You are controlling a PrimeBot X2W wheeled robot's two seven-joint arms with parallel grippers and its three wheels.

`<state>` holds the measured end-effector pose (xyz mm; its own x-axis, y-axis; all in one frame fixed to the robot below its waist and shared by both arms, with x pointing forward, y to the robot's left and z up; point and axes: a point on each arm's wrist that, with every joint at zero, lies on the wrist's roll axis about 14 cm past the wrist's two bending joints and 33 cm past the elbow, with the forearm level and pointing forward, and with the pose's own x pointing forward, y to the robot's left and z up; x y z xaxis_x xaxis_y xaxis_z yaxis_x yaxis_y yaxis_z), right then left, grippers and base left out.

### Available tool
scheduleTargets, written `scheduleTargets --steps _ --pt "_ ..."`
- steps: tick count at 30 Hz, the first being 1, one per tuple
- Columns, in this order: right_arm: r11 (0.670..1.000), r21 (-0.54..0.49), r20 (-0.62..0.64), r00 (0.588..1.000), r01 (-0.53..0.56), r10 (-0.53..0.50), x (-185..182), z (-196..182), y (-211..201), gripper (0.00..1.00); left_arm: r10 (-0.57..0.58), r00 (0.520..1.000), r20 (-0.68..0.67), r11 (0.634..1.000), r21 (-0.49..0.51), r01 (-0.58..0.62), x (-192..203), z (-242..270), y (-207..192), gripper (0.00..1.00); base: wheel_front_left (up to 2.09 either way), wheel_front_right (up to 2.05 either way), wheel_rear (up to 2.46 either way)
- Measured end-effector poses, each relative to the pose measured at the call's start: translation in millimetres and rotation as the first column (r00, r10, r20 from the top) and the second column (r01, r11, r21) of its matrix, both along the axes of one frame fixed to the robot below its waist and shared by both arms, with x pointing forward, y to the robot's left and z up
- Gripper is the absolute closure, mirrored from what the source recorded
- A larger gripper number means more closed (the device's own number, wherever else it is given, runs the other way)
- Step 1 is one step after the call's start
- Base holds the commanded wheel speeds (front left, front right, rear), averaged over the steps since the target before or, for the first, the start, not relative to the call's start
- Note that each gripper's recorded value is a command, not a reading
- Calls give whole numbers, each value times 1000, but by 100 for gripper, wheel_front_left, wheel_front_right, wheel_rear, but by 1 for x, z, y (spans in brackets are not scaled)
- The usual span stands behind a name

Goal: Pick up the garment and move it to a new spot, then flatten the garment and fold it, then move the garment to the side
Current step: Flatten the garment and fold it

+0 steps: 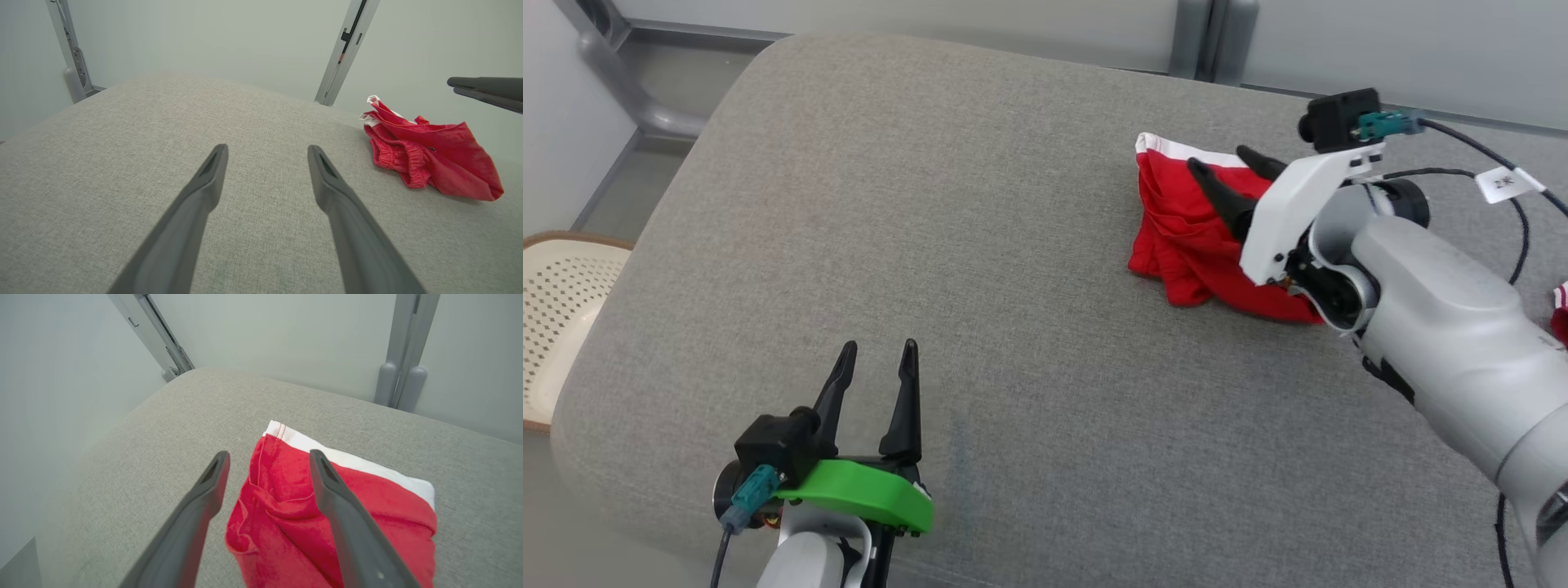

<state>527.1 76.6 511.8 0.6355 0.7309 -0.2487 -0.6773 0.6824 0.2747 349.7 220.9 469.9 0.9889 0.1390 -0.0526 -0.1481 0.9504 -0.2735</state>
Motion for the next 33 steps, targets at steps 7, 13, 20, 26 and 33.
scheduleTargets --steps 7,13,20,26,33 --pt "973 28 116 966 229 -231 39 21 -95 0 -34 999 18 999 -5 34 4 4 -11 0 0 0 0" --pt "941 -54 62 942 334 -330 48 -14 -134 0 -43 999 14 999 -11 43 4 2 -14 0 0 0 0" --pt "937 -134 -26 944 321 -328 59 -48 -124 100 -9 1000 -15 1000 -8 9 2 -5 -4 0 0 0 0" --pt "955 -197 -193 947 221 -258 51 -88 -89 100 36 998 -43 999 1 -36 -1 -11 10 0 0 0 0" --pt "995 -66 -401 911 81 -101 4 -103 -27 100 85 995 -55 996 9 -85 -12 -13 23 0 0 0 0"
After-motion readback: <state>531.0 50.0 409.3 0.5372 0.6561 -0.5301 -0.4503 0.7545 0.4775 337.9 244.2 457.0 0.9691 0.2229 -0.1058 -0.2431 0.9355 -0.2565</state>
